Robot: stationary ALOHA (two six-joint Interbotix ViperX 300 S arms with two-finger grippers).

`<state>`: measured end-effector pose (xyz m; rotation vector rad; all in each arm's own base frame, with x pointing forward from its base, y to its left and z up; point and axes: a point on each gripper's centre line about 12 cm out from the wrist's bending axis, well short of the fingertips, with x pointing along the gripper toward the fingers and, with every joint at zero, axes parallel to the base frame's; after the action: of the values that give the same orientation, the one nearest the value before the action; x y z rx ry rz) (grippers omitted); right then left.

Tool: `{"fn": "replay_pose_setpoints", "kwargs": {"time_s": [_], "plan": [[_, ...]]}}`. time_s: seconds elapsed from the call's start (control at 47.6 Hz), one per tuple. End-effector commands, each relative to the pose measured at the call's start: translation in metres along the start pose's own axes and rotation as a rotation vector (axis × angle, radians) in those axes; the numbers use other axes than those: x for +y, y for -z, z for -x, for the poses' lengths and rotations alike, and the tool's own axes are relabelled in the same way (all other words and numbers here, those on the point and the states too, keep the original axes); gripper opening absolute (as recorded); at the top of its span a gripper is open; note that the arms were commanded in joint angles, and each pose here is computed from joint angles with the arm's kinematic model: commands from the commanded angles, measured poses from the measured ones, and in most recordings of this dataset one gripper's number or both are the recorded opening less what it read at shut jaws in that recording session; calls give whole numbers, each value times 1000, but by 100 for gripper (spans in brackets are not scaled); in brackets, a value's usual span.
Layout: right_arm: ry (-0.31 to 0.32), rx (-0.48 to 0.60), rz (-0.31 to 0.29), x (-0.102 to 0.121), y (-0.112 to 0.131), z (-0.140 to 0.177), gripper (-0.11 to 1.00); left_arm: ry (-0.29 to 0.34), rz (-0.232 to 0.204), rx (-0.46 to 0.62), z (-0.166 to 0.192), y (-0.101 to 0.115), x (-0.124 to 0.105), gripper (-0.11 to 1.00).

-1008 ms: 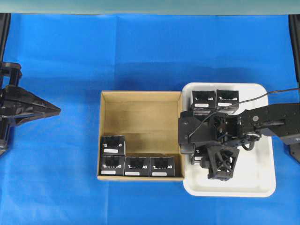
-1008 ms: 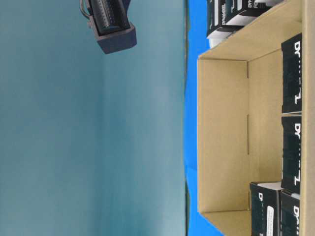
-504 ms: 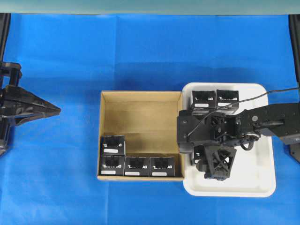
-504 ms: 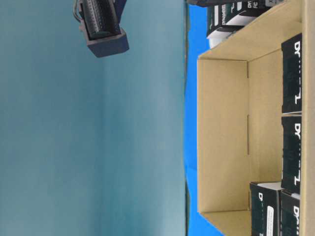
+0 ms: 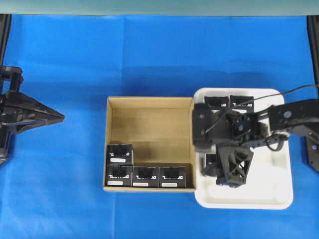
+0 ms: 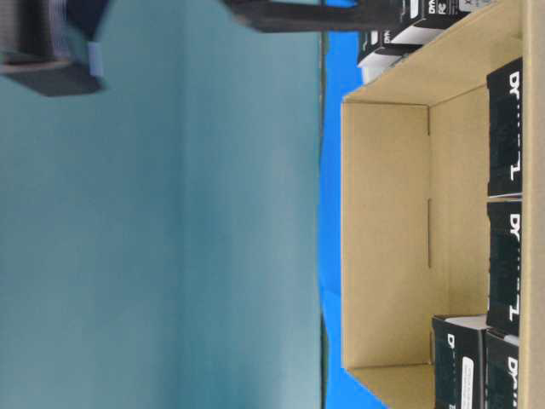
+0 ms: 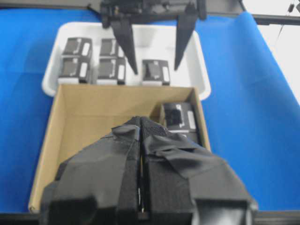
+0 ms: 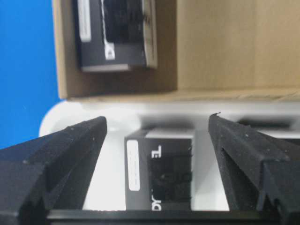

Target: Pick the box from inside the cardboard box.

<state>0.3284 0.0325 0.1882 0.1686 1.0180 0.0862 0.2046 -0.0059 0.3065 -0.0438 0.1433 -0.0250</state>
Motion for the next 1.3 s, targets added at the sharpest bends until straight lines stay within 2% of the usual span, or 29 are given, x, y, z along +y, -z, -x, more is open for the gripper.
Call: {"fn": "replay_pose_setpoints", "kwargs": {"time_s": [0.0, 0.252, 0.504, 0.777, 1.281], "plan": [[-2, -58, -1, 0, -12, 14, 92, 1, -3, -23, -1, -10, 0, -3], [1, -163, -2, -3, -21, 42, 92, 1, -2, -23, -1, -10, 0, -3], [3, -233, 8, -3, -22, 53, 92, 1, -2, -23, -1, -10, 0, -3], [12, -399, 10, -3, -31, 69, 92, 1, -2, -21, -1, -10, 0, -3], [21, -567, 10, -5, -23, 91, 92, 2, 0, -23, 0, -10, -1, -3]]}}
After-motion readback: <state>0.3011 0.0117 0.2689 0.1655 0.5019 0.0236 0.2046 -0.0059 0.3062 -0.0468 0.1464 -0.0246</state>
